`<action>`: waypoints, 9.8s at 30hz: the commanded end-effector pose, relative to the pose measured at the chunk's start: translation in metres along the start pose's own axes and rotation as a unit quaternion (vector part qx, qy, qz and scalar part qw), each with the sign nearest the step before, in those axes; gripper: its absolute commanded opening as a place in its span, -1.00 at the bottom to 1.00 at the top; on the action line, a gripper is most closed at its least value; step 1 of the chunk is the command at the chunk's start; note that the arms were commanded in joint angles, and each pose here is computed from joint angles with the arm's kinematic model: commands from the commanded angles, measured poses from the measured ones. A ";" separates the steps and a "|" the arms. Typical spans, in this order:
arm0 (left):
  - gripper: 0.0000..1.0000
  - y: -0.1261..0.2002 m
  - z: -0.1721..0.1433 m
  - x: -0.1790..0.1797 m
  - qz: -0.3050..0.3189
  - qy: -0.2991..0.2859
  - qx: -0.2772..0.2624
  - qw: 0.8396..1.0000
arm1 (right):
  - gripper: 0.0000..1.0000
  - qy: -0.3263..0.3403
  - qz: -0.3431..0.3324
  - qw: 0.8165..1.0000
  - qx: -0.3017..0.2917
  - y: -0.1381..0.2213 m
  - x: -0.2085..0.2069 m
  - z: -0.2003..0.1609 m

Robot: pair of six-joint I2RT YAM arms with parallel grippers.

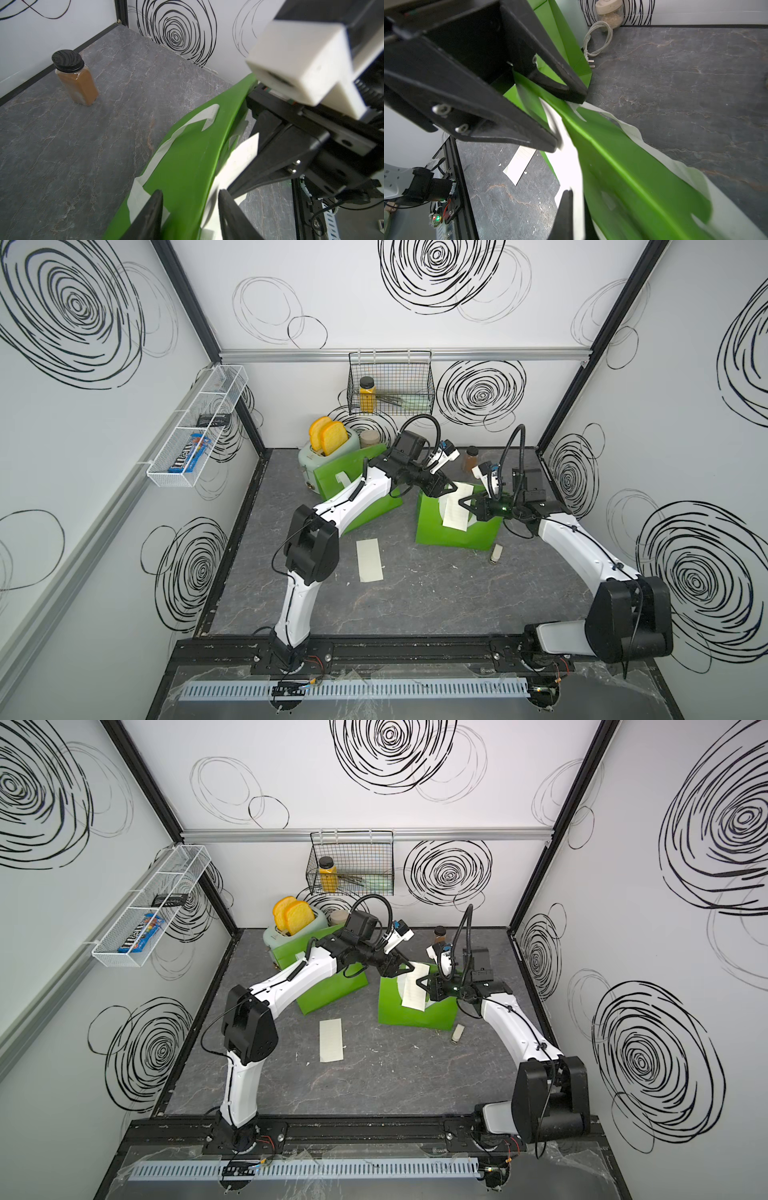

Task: Staple the receipts to the bags
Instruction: Hold the receipt from the takeout bag, then pick up the stapler from the center of the board, then place the stapler in the takeout bag, then staple the receipt to the takeout bag.

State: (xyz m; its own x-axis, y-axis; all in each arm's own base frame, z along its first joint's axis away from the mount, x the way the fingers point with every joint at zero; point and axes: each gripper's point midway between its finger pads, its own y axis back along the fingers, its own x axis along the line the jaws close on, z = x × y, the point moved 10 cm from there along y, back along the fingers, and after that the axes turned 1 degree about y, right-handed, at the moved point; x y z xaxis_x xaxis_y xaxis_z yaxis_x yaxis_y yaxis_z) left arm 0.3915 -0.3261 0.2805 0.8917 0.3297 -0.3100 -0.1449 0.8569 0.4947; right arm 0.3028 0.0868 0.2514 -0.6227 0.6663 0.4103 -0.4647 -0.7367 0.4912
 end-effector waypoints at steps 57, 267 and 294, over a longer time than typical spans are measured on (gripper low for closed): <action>-1.00 0.025 0.009 -0.023 0.019 -0.041 -0.015 0.999 | 0.54 -0.162 -0.298 0.936 -0.092 0.080 0.002 -0.028; -1.00 0.075 -0.085 -0.084 -0.017 -0.204 0.009 0.979 | 0.52 0.342 0.190 0.919 0.048 -0.014 0.079 0.009; -1.00 0.078 -0.072 -0.081 0.028 -0.157 -0.039 0.986 | 0.54 0.255 -0.001 0.962 -0.096 0.038 0.089 0.040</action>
State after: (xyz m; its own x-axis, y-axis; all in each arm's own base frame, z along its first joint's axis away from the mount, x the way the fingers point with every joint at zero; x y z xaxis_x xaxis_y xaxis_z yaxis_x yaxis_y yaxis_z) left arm 0.2760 -0.2577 0.2713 0.9787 0.2042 -0.0231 -0.1660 0.8520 0.4965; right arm 0.2559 0.1314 0.3082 -0.9176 0.3947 -0.0481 -0.3764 -0.8234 0.4246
